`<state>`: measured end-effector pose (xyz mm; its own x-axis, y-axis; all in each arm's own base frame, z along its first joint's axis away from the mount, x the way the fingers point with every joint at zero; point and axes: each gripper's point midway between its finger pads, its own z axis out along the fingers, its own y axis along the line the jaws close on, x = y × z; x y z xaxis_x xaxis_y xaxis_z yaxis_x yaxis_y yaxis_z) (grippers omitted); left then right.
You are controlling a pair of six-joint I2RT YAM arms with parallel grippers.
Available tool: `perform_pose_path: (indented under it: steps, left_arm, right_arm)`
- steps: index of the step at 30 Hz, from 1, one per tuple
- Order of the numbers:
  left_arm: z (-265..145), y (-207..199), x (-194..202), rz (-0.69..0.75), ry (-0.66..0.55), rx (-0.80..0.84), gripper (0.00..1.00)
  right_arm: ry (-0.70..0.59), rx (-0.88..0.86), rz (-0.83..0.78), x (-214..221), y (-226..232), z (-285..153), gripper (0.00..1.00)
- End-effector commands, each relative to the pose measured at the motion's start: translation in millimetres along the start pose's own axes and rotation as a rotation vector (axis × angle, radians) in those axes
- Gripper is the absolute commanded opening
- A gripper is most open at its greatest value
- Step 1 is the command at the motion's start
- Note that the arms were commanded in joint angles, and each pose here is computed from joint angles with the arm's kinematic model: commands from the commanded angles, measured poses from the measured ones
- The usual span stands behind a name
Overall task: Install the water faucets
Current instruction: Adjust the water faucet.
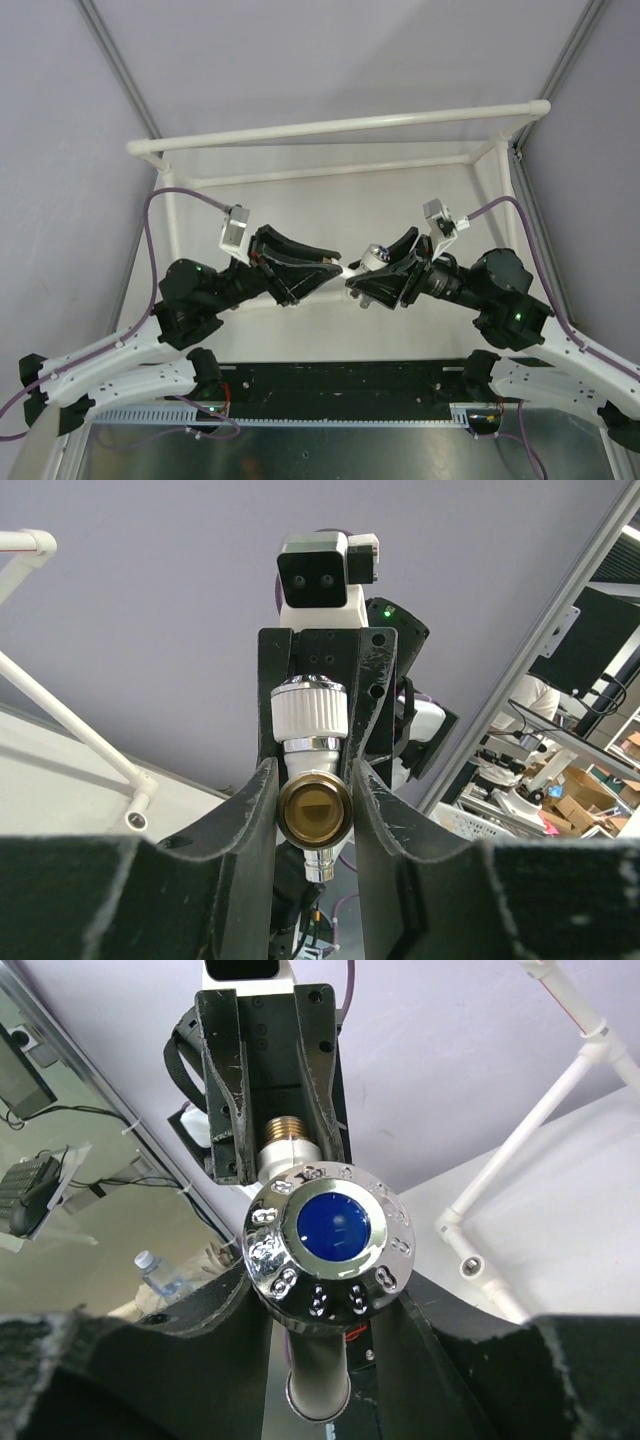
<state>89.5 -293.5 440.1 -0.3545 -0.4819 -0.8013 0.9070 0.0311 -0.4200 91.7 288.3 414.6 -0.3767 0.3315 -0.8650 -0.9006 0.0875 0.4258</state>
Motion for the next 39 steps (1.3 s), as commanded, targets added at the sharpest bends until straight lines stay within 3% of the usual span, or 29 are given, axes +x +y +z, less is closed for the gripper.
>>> perform_pose_path:
  steps: [1, 6, 15, 26, 39]
  left_arm:
    - [3.6, -11.9, -1.2, -0.013, 0.002, 0.061, 0.07]
    - [8.3, -26.5, 14.0, -0.032, 0.091, 0.158, 0.27]
    - [7.6, -37.6, 35.7, -0.039, 0.209, 0.25, 0.4]
    - [6.8, -34.0, 43.0, -0.028, 0.242, 0.24, 0.57]
    - [5.4, 0.1, 50.9, 0.053, 0.29, 0.058, 0.55]
  right_arm:
    - [-0.106, 0.032, -0.054, -26.9, 0.2, -6.3, 0.01]
    - [-0.039, -0.006, -0.05, -22.8, 5.3, -14.9, 0.0]
    - [0.117, -0.01, -0.047, -11.7, 7.5, -32.2, 0.0]
    - [0.149, 0.004, -0.041, -10.5, 5.5, -37.3, 0.0]
    - [0.145, 0.015, -0.04, -11.6, 4.4, -39.2, 0.0]
